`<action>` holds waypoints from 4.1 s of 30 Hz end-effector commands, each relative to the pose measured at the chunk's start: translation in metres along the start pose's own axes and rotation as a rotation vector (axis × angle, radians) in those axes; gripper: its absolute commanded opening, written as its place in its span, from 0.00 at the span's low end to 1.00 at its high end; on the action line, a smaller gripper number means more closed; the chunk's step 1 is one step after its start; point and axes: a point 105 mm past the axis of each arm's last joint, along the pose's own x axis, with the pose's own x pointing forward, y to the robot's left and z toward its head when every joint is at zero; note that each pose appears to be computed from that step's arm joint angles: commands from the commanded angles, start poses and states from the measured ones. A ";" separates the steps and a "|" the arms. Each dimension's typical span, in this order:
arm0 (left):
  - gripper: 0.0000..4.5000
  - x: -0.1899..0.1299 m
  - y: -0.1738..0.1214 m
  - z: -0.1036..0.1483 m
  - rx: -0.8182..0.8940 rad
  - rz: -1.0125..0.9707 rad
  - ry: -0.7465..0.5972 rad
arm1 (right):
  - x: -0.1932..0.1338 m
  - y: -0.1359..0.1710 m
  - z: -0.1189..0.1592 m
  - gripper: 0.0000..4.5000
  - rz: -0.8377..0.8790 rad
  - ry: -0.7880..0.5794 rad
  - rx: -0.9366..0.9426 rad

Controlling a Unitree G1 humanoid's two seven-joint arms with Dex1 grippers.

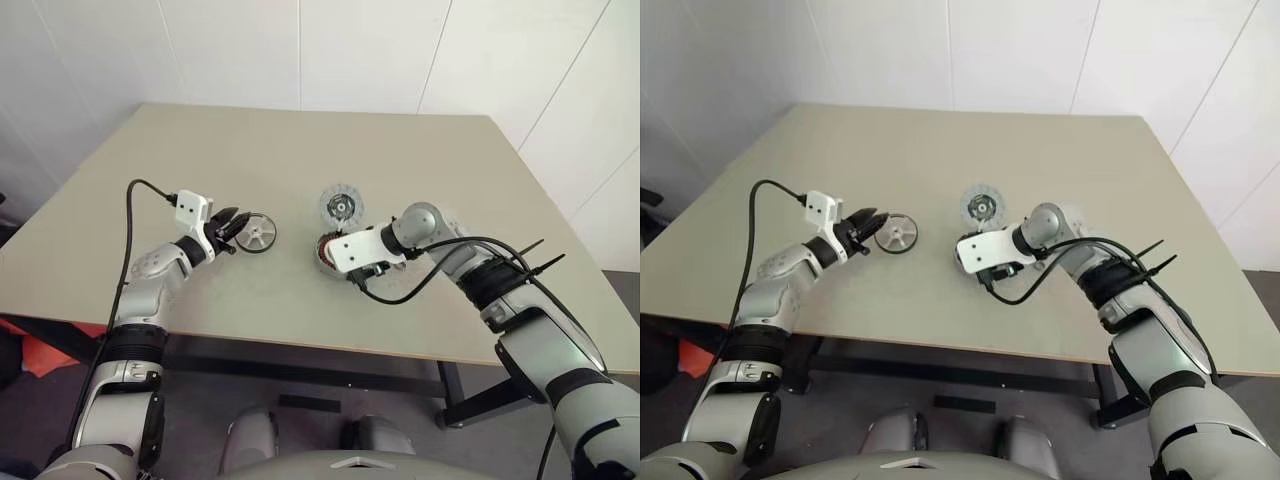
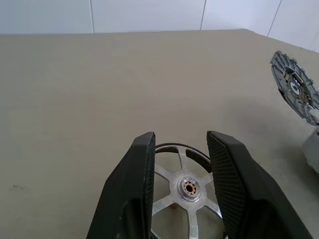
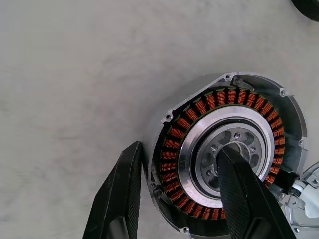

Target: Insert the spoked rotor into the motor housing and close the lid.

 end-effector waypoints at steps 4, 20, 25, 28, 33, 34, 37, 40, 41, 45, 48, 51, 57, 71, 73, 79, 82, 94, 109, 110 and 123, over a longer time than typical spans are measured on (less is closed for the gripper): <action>0.38 0.002 0.000 0.015 0.039 -0.002 -0.043 | -0.012 -0.036 0.001 0.48 -0.127 0.016 -0.038; 0.38 -0.001 0.003 0.016 0.046 0.008 -0.043 | -0.007 -0.044 -0.010 0.99 -0.134 0.029 0.003; 0.38 0.000 0.001 0.017 0.047 0.003 -0.044 | -0.025 -0.054 0.013 0.99 -0.163 -0.126 0.040; 0.38 0.000 0.000 0.016 0.040 -0.008 -0.041 | -0.043 -0.061 0.011 0.99 -0.225 -0.167 0.096; 0.38 0.002 -0.002 0.028 0.033 -0.026 -0.075 | -0.079 -0.063 -0.007 0.99 -0.356 -0.262 0.319; 0.38 0.003 -0.003 0.033 0.032 -0.031 -0.089 | -0.084 -0.060 -0.015 0.99 -0.382 -0.272 0.379; 0.38 0.006 -0.006 0.043 0.032 -0.048 -0.112 | -0.094 -0.046 -0.046 0.99 -0.460 -0.321 0.609; 0.38 0.007 -0.007 0.040 0.034 -0.056 -0.099 | -0.097 -0.027 -0.075 0.99 -0.529 -0.360 0.841; 0.38 0.007 -0.007 0.038 0.033 -0.057 -0.095 | -0.097 -0.019 -0.079 0.99 -0.523 -0.371 0.876; 0.38 0.009 -0.008 0.035 0.028 -0.064 -0.085 | -0.095 0.012 -0.071 0.99 -0.406 -0.442 0.907; 0.38 0.011 -0.010 0.034 0.028 -0.070 -0.083 | -0.089 0.032 -0.073 0.99 -0.349 -0.401 0.906; 0.38 0.013 -0.010 0.034 0.028 -0.073 -0.080 | -0.086 0.049 -0.066 0.99 -0.266 -0.405 0.890; 0.38 0.013 -0.012 0.032 0.028 -0.078 -0.076 | -0.068 0.063 -0.081 0.99 -0.253 -0.282 0.871; 0.38 0.009 -0.007 0.030 0.034 -0.057 -0.067 | -0.059 0.071 -0.111 0.99 -0.240 -0.146 0.893; 0.38 0.008 -0.006 0.030 0.035 -0.055 -0.067 | -0.060 0.071 -0.111 0.95 -0.237 -0.145 0.892; 0.38 0.009 -0.004 0.034 0.045 -0.055 -0.069 | -0.058 0.080 -0.106 0.55 -0.176 -0.135 0.899; 0.38 0.010 -0.004 0.037 0.051 -0.058 -0.073 | -0.058 0.080 -0.108 0.38 -0.187 -0.115 0.888; 0.38 0.010 -0.003 0.038 0.058 -0.061 -0.073 | -0.060 0.065 -0.104 0.15 -0.245 -0.119 0.860; 0.38 0.011 -0.005 0.035 0.054 -0.062 -0.069 | -0.066 -0.021 -0.028 0.15 -0.345 -0.356 0.609; 0.38 0.011 -0.005 0.035 0.054 -0.062 -0.069 | -0.063 -0.024 -0.026 0.15 -0.340 -0.362 0.603; 0.38 0.007 -0.006 0.034 0.056 -0.055 -0.071 | -0.034 -0.048 -0.033 0.15 -0.370 -0.316 0.607</action>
